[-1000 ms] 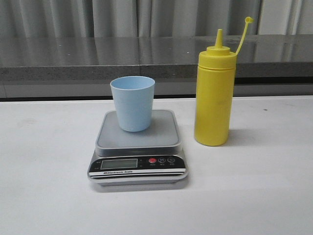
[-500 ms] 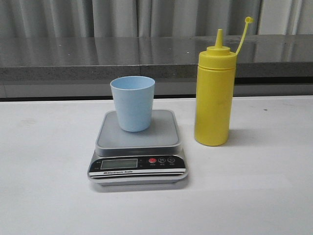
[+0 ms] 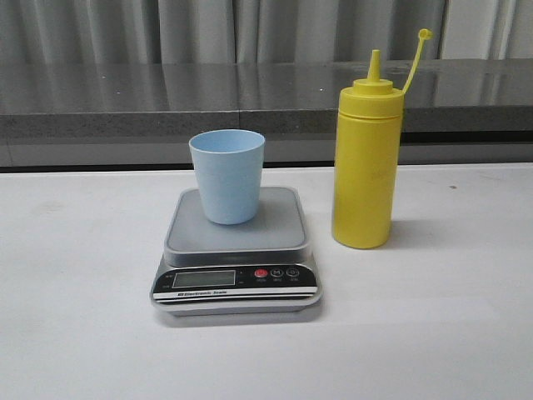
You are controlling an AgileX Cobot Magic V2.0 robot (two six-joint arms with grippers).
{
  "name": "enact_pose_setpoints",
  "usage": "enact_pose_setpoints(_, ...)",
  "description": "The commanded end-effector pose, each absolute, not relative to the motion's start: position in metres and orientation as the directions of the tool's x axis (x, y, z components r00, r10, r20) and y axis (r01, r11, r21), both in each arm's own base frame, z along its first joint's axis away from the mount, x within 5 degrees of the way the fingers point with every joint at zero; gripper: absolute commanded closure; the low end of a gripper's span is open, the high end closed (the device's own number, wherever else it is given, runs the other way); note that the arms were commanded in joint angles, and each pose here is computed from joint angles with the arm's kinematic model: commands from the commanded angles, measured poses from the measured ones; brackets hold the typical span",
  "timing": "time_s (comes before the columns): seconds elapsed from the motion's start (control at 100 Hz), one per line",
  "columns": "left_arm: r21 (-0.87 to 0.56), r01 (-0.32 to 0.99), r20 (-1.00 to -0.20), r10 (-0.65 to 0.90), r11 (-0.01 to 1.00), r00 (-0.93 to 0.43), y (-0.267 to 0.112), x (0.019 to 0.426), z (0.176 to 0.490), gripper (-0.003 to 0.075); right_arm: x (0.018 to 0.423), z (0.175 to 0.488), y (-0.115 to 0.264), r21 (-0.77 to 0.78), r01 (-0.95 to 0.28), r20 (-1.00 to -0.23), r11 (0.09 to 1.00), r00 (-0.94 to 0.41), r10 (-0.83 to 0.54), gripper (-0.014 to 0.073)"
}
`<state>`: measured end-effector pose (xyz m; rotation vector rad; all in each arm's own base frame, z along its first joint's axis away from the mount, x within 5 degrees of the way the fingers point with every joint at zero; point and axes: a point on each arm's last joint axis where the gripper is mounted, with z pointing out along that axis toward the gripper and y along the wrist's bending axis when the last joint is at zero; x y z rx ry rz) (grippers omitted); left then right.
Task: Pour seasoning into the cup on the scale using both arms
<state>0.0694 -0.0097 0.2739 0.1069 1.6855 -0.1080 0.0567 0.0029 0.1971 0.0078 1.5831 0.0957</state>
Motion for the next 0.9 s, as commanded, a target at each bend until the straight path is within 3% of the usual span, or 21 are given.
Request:
enact_pose_setpoints(0.0, 0.007, 0.124, -1.000, 0.009, 0.992, -0.013, -0.009, 0.069, 0.284, 0.0740, 0.054, 0.213, 0.003, 0.055, -0.066, -0.992, 0.996, 0.112, 0.062, 0.0662)
enact_pose_setpoints(0.43, 0.009, 0.043, -0.999, 0.008, 0.999, 0.033, -0.003, 0.056, 0.224, 0.0740, 0.054, 0.213, 0.003, 0.055, -0.066, -0.992, 0.996, 0.112, 0.062, 0.0662)
enact_pose_setpoints(0.89, 0.003, 0.041, -0.997, 0.000, 0.999, 0.076, -0.002, 0.055, 0.205, 0.0740, 0.054, 0.213, 0.003, 0.055, -0.066, -0.992, 0.996, 0.112, 0.062, 0.0662)
